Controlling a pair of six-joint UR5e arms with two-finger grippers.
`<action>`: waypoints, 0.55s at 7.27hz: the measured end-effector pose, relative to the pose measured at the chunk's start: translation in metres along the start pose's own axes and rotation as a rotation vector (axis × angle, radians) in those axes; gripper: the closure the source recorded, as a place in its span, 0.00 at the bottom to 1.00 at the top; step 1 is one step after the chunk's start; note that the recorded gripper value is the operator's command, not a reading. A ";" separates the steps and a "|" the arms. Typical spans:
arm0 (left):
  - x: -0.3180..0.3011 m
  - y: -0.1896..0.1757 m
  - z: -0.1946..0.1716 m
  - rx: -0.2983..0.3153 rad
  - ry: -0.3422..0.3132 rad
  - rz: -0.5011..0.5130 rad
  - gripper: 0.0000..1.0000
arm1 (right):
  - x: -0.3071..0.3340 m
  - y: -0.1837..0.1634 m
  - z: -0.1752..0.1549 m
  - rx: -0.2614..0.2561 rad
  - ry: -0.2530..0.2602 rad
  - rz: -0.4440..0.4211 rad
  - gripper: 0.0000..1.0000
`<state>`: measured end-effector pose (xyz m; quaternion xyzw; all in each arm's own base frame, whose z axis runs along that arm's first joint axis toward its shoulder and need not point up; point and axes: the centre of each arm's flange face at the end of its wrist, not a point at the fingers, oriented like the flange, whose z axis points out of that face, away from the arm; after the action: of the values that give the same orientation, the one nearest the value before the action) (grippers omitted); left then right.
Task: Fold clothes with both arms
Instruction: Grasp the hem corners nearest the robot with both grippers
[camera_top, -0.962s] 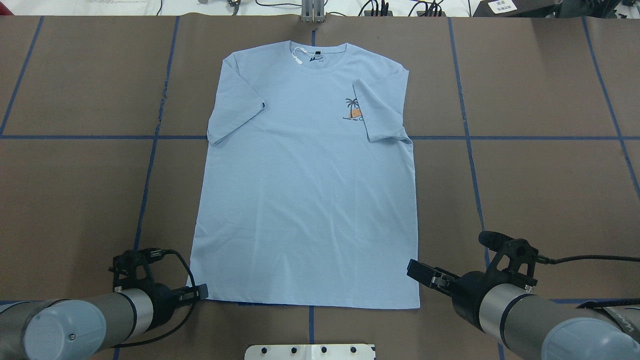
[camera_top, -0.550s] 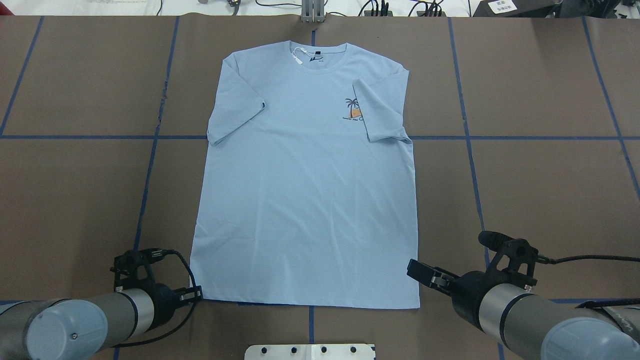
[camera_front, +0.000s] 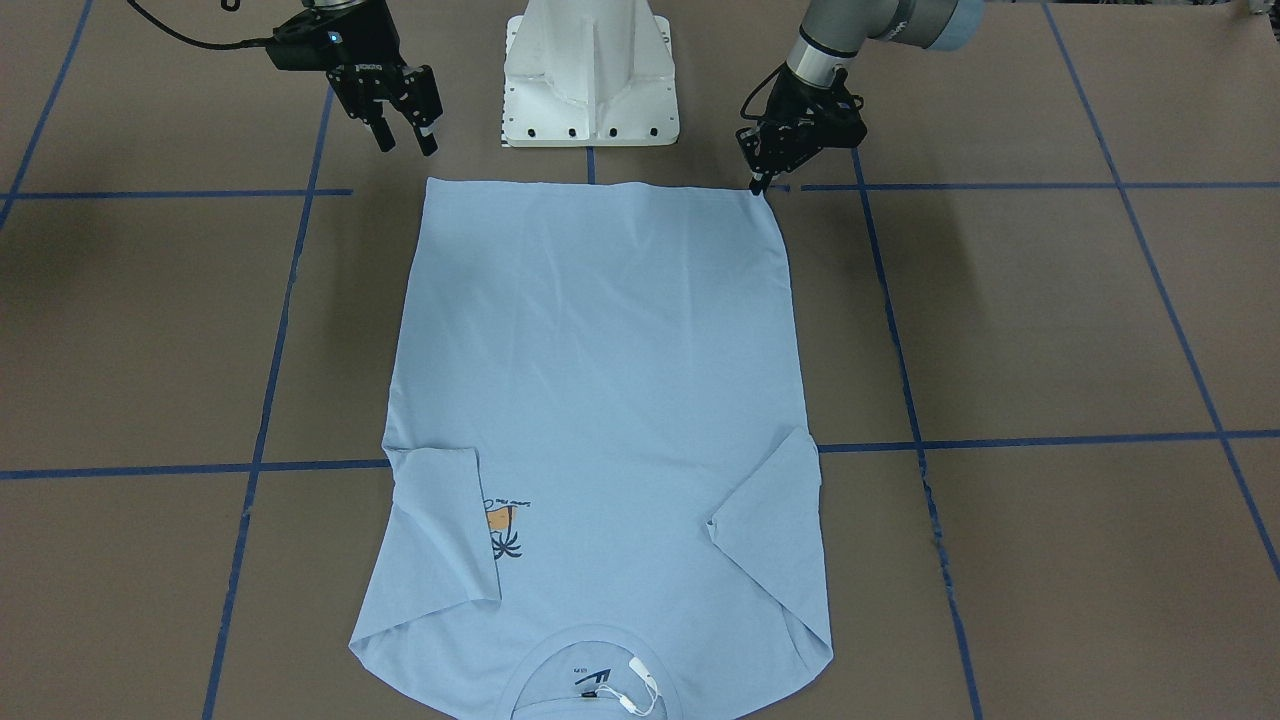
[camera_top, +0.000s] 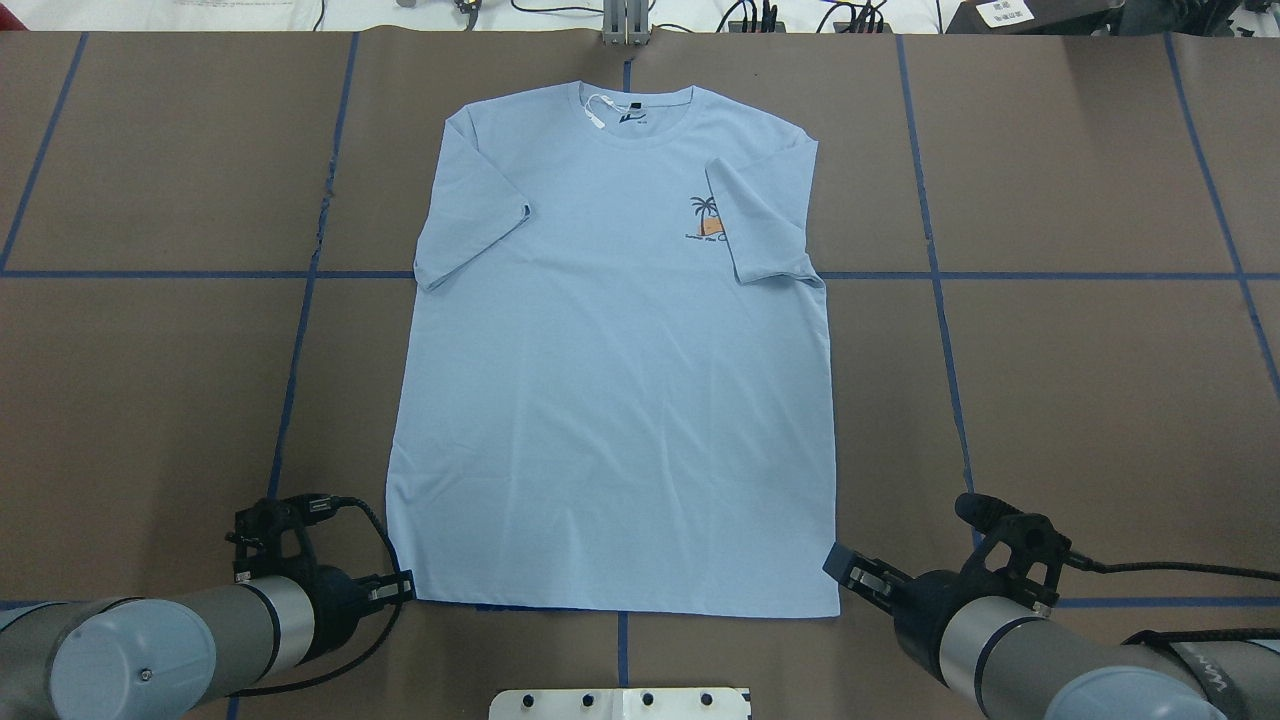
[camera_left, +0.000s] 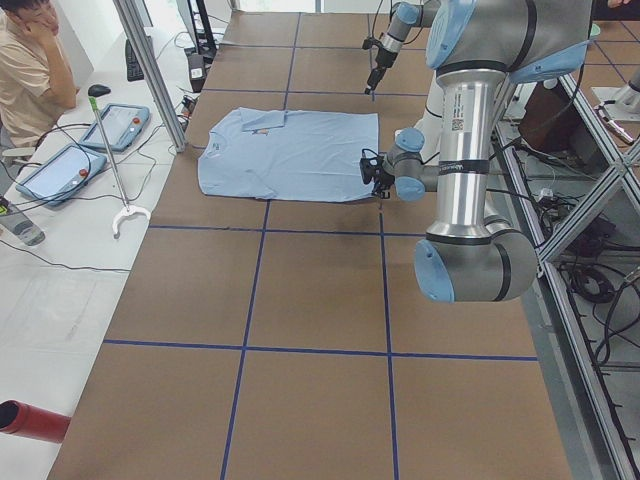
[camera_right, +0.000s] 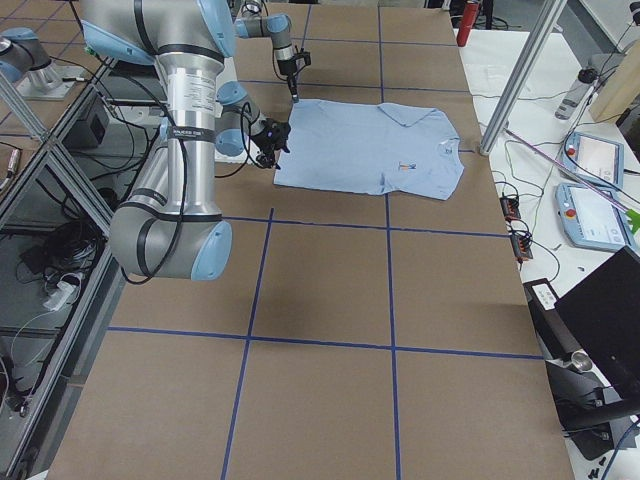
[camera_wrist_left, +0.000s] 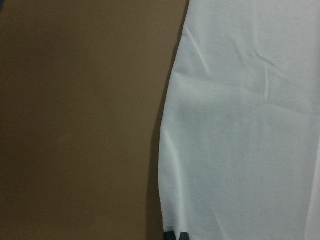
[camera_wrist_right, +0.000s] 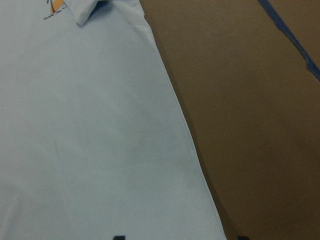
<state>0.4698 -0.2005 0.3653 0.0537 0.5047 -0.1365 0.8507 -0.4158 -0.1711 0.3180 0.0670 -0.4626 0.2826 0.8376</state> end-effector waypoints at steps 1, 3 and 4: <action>0.007 0.001 -0.001 -0.002 0.014 -0.002 1.00 | 0.002 0.012 0.013 0.025 0.022 0.012 0.32; 0.015 0.002 -0.003 -0.006 0.028 -0.004 1.00 | 0.001 0.038 0.043 0.062 0.040 0.016 0.33; 0.016 0.002 -0.003 -0.007 0.032 -0.004 1.00 | 0.004 0.046 0.052 0.075 0.048 0.011 0.33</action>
<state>0.4753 -0.2008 0.3494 0.0518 0.5187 -0.1356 0.8425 -0.4769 -0.1502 0.3433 0.0892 -0.4317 0.3058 0.8439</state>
